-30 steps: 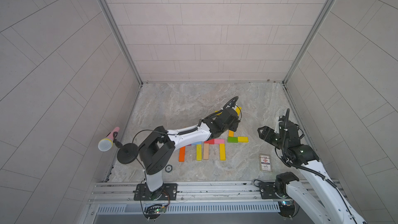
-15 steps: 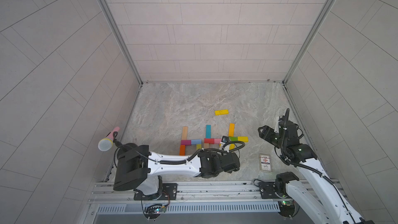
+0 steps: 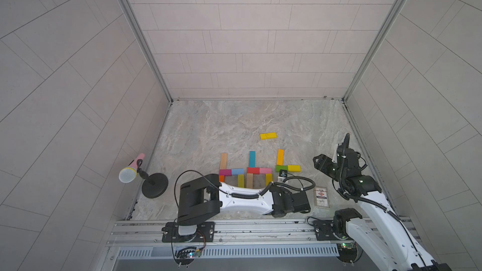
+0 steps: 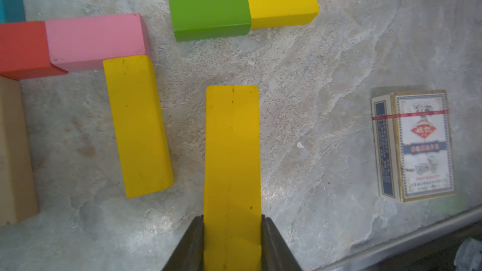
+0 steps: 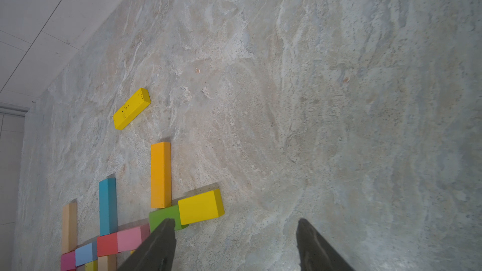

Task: Assemble the letter h with building blocks
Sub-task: Assemble the building block at the center of the board.

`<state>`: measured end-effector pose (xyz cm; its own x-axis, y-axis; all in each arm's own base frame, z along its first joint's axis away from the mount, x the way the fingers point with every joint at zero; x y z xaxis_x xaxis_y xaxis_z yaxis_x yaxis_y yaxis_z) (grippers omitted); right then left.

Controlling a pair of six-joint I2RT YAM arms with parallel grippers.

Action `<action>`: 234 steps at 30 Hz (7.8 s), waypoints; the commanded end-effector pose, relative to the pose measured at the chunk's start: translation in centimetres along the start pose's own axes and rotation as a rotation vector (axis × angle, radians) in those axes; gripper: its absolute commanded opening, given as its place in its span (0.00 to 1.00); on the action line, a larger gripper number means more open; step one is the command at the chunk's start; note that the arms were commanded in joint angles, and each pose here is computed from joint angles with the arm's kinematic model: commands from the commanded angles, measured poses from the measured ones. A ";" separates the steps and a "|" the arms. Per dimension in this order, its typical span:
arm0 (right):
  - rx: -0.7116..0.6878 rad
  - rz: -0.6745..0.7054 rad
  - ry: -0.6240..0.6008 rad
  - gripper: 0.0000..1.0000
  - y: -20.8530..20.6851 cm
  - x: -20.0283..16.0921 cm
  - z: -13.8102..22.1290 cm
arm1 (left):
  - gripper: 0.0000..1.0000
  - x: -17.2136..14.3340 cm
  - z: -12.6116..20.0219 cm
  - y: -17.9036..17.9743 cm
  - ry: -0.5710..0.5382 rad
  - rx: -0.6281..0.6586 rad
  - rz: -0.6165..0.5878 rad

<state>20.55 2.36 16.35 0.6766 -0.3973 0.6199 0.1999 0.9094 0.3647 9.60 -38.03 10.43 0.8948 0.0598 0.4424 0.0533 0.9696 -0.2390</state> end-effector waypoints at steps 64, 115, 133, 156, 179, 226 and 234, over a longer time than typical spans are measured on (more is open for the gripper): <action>-0.012 0.486 0.324 0.63 11.1 -16.1 -1.6 | 1.00 9.1 21.5 24.1 -0.700 -0.500 -0.001; -0.056 0.404 0.375 0.32 13.2 -15.1 -5.2 | 1.00 8.7 21.2 25.8 -0.707 -0.543 0.062; -0.092 0.386 0.371 0.33 12.6 -14.7 -6.0 | 1.00 8.6 21.1 25.9 -0.708 -0.541 0.056; -0.103 0.394 0.372 0.53 12.6 -14.5 -6.2 | 1.00 8.6 20.9 25.9 -0.711 -0.525 0.048; 0.037 0.364 0.340 0.71 13.4 -2.2 -7.3 | 1.00 8.6 21.1 25.1 -0.699 -0.538 0.035; -0.101 0.577 0.497 0.76 14.9 -3.7 -16.6 | 1.00 8.5 20.7 25.3 -0.697 -0.520 0.026; -0.079 0.585 0.508 0.76 15.6 -3.4 -17.5 | 1.00 8.5 20.7 25.4 -0.703 -0.512 0.030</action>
<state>33.89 20.32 8.31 0.9207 0.2132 0.3269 -0.2372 0.9708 0.0348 9.25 -8.21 26.29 0.4455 0.3837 0.8089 0.3883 0.7313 -0.5608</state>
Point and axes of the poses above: each gripper's point midway between its finger pads, its own z axis back along the fingers, its own y axis along the line the jaws close on, x = y × z, the point moved 6 cm from there along z, back along the fingers, and after that the axes turned 10 degrees about z, right-handed, at the moved point
